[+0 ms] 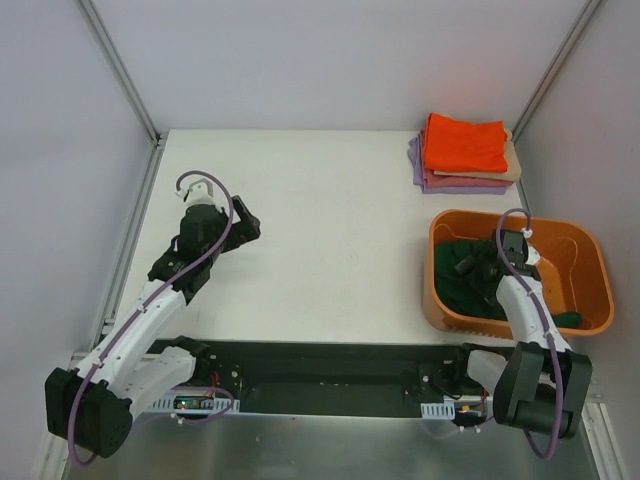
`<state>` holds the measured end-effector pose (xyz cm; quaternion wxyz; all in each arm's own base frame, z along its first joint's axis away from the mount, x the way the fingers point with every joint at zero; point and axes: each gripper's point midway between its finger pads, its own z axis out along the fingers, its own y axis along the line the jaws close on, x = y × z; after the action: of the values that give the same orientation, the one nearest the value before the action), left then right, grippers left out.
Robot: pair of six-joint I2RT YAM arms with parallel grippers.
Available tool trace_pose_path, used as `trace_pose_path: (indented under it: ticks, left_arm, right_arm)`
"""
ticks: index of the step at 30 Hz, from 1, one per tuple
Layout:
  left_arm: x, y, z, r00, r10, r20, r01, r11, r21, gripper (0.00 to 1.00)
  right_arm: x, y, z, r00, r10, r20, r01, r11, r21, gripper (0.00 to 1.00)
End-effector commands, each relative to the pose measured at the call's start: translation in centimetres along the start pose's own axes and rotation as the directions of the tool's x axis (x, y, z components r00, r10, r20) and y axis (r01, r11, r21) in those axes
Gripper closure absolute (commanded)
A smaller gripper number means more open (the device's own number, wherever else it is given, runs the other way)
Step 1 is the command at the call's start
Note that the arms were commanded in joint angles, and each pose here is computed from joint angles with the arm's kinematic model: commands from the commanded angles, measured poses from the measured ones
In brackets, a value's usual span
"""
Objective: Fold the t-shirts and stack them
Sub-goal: Grab crumpled tshirt from bin with the right arm
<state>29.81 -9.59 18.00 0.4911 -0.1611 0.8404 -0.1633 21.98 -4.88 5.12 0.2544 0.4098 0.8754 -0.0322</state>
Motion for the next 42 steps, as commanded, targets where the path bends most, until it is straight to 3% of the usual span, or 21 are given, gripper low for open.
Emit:
trace_pose_path:
  ticks: [1,3,8,12,15,21,28,30,35,39,42]
  left_arm:
    - [-0.7,-0.9,0.2,1.000,0.007,0.012,-0.008,0.999,0.040,0.01]
    - [-0.8,-1.0,0.2,1.000,0.002,0.011,-0.003,0.999,0.045,0.01]
    - [-0.5,-0.9,0.1,1.000,0.004,0.009,-0.005,0.999,0.045,0.01]
    - [-0.8,-0.8,0.0,1.000,0.007,0.022,-0.008,0.999,0.043,0.01]
    - [-0.7,-0.8,0.0,1.000,0.006,0.017,-0.007,0.999,0.045,0.01]
    - [-0.8,-1.2,-0.3,1.000,0.006,0.019,-0.007,0.998,0.065,0.01]
    - [-0.9,-1.3,-1.0,0.999,-0.002,0.036,-0.001,0.997,0.082,0.01]
    - [-0.9,-1.1,-1.1,0.999,-0.004,0.042,0.001,0.997,0.081,0.01]
    - [-1.2,-1.5,-1.6,0.999,-0.006,0.052,0.001,0.995,0.101,0.01]
    - [-1.2,-1.3,-2.0,0.998,-0.009,0.058,0.003,0.995,0.103,0.01]
    - [-1.8,-0.9,-2.8,0.996,-0.013,0.093,0.004,0.996,0.090,0.01]
  right_arm:
    - [0.7,1.0,1.6,0.998,0.058,-0.030,-0.060,0.997,-0.043,0.05]
    - [0.6,1.4,1.8,0.999,0.033,-0.027,-0.035,0.997,-0.067,0.18]
    - [-0.5,2.0,0.4,1.000,0.000,0.025,0.003,0.993,-0.115,0.74]
    - [-2.7,1.6,-2.3,0.984,0.023,0.176,0.004,0.989,-0.150,0.97]
    - [-5.2,2.0,-5.7,0.949,0.027,0.314,0.042,0.977,-0.210,0.99]
    - [-10.3,4.9,-16.4,0.820,0.108,0.562,0.170,0.892,-0.419,0.99]
    - [-13.5,8.5,-26.7,0.770,0.171,0.615,0.290,0.764,-0.576,0.99]
    - [-14.2,10.5,-29.3,0.773,0.189,0.606,0.333,0.691,-0.641,0.99]
    - [-14.7,17.0,-36.0,0.814,0.177,0.553,0.451,0.407,-0.794,0.99]
    - [-13.1,22.4,-38.7,0.816,0.042,0.577,0.533,0.330,-0.779,0.99]
    - [-10.8,26.9,-41.1,0.795,-0.042,0.606,0.598,0.223,-0.770,0.99]
